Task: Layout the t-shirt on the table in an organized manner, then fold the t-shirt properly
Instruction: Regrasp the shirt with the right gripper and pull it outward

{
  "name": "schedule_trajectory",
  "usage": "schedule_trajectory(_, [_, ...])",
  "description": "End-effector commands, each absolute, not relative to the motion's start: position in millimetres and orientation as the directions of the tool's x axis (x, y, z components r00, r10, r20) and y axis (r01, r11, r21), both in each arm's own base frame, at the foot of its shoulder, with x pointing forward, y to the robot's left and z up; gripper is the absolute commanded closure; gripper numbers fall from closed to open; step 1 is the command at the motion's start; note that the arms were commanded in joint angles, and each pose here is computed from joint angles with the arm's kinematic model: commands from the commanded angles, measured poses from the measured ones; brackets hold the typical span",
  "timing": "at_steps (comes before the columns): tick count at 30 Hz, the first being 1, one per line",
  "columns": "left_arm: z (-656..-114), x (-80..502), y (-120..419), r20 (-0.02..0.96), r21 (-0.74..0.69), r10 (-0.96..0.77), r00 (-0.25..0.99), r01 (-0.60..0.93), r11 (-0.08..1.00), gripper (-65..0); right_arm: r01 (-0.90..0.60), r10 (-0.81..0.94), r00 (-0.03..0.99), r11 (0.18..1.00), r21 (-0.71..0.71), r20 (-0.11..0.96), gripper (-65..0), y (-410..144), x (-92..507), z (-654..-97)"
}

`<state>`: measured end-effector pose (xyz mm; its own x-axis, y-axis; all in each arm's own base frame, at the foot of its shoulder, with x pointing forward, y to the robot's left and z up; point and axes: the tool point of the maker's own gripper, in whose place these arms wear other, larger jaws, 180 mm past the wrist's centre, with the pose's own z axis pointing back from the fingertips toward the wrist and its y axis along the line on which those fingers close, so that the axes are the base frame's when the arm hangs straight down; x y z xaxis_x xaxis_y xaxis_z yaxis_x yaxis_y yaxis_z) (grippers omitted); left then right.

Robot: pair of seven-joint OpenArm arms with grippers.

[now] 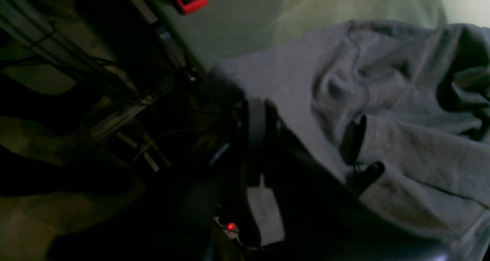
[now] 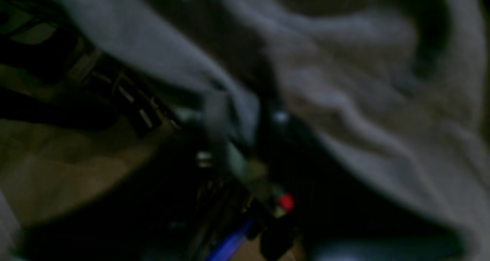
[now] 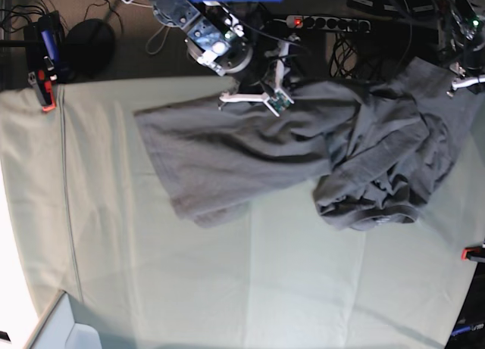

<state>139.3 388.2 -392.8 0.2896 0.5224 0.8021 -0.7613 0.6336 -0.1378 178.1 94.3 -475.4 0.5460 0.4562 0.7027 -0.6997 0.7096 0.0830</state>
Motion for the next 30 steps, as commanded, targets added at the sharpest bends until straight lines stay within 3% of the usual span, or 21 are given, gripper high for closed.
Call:
schedule_trajectory(1, [-382,142,395,0.827,-0.133,0.493,0.270,-0.758,0.639,-0.1,-0.694,0.449,0.558,0.714,0.096,0.698,0.0,97,177,-474])
schedule_trajectory(12, [-378,142,396,0.833,-0.131,0.485,0.267,-0.757,0.641,-0.1,-0.689,0.283,0.390,0.721,0.074,0.876,0.0,103,207,-363])
schedule_trajectory(23, [-380,133,398,0.829,-0.105,0.479,0.289,-0.760,0.641,-0.1,-0.470,0.160,0.243,0.882,-0.028,0.957,0.0,30,322,-285])
schedule_trajectory(30, [-371,135,398,0.841,-0.100,0.460,0.285,-0.753,0.650,-0.1,-0.345,0.037,0.196,0.938,0.033,0.980,0.0,-18,411,-244])
